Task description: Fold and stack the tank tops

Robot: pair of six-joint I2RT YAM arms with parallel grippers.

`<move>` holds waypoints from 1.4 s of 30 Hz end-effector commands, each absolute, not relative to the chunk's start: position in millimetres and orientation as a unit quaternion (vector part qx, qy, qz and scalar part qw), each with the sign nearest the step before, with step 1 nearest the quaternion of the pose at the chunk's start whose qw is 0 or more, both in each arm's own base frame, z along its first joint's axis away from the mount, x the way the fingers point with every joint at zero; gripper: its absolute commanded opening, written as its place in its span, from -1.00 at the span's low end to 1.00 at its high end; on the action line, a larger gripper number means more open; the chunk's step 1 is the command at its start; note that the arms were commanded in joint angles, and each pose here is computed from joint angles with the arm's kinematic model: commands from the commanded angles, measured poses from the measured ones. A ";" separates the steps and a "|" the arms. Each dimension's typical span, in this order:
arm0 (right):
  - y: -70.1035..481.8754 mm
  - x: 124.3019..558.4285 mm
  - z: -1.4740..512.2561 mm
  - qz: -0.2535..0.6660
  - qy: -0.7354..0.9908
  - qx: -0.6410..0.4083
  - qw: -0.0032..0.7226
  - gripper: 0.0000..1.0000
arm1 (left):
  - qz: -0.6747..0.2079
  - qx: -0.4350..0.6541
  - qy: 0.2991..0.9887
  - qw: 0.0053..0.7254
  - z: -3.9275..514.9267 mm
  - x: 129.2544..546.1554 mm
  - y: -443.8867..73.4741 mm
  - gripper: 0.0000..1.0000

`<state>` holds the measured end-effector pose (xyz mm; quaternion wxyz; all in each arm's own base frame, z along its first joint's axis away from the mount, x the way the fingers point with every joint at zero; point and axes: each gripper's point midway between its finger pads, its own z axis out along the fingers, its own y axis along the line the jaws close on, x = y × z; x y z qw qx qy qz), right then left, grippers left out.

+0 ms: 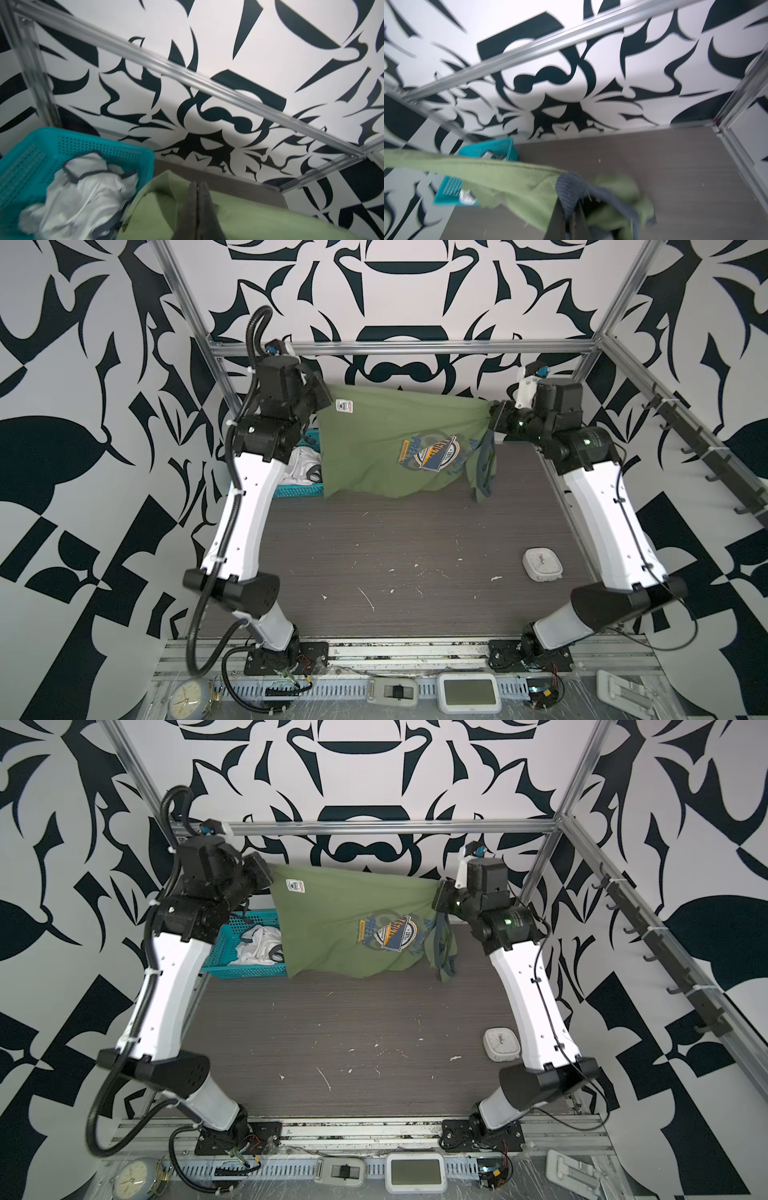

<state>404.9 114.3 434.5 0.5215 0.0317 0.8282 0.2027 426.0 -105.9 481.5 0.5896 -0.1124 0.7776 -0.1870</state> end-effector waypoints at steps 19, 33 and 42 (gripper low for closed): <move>136.4 253.3 145.8 0.140 0.954 -0.003 0.265 0.25 | -0.087 -0.259 0.885 0.377 150.1 269.9 -39.2 -1.00; 43.8 267.8 61.4 0.101 0.949 0.220 0.200 0.03 | -0.072 -0.259 0.884 0.382 148.8 272.4 -35.0 -1.00; 33.8 296.9 37.9 0.062 0.949 0.234 0.200 0.02 | -0.073 -0.260 0.885 0.379 145.0 271.3 -35.3 -1.00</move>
